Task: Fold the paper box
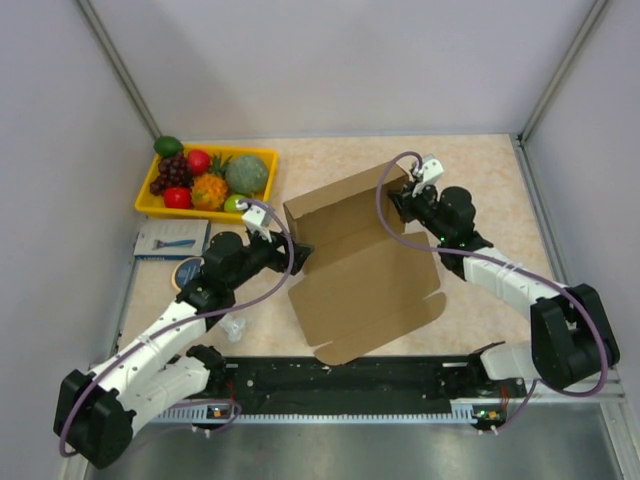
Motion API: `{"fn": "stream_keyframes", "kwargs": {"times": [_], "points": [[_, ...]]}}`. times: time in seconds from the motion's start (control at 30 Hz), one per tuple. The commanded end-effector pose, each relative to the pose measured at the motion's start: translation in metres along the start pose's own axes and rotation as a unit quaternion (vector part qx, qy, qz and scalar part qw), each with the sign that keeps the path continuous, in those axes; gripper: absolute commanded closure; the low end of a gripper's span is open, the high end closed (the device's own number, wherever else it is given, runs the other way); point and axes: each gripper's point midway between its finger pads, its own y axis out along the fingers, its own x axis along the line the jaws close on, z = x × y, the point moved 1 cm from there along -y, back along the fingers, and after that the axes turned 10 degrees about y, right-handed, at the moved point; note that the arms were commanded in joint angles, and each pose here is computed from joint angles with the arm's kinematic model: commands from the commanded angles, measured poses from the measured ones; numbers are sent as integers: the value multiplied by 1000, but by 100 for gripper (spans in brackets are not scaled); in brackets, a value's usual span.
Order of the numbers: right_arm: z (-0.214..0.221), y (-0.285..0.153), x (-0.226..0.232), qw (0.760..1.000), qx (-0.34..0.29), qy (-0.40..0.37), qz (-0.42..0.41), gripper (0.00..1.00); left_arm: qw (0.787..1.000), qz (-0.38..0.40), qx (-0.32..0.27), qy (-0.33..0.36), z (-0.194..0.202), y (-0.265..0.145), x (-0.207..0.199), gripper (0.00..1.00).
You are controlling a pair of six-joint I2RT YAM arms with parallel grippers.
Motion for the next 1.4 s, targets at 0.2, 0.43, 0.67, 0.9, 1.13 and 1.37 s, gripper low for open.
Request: {"fn": "stream_keyframes", "kwargs": {"times": [0.2, 0.43, 0.67, 0.9, 1.13, 1.37], "points": [[-1, 2, 2, 994, -14, -46, 102, 100, 997, 62, -34, -24, -28, 13, -19, 40], [0, 3, 9, 989, -31, -52, 131, 100, 994, 94, -29, -47, -30, 21, -29, 36], [0, 1, 18, 994, -30, -22, 107, 100, 997, -71, 4, -42, -7, 21, 21, 40], [-9, -9, 15, 987, -53, 56, 138, 100, 975, -220, 7, -37, 2, 13, 65, 77], [-2, -8, 18, 981, -37, 71, 177, 100, 947, -317, 42, 4, 3, 16, 81, 93], [3, -6, 19, 976, -19, 76, 204, 100, 950, -306, 54, 1, 5, 23, 76, 52]]}}
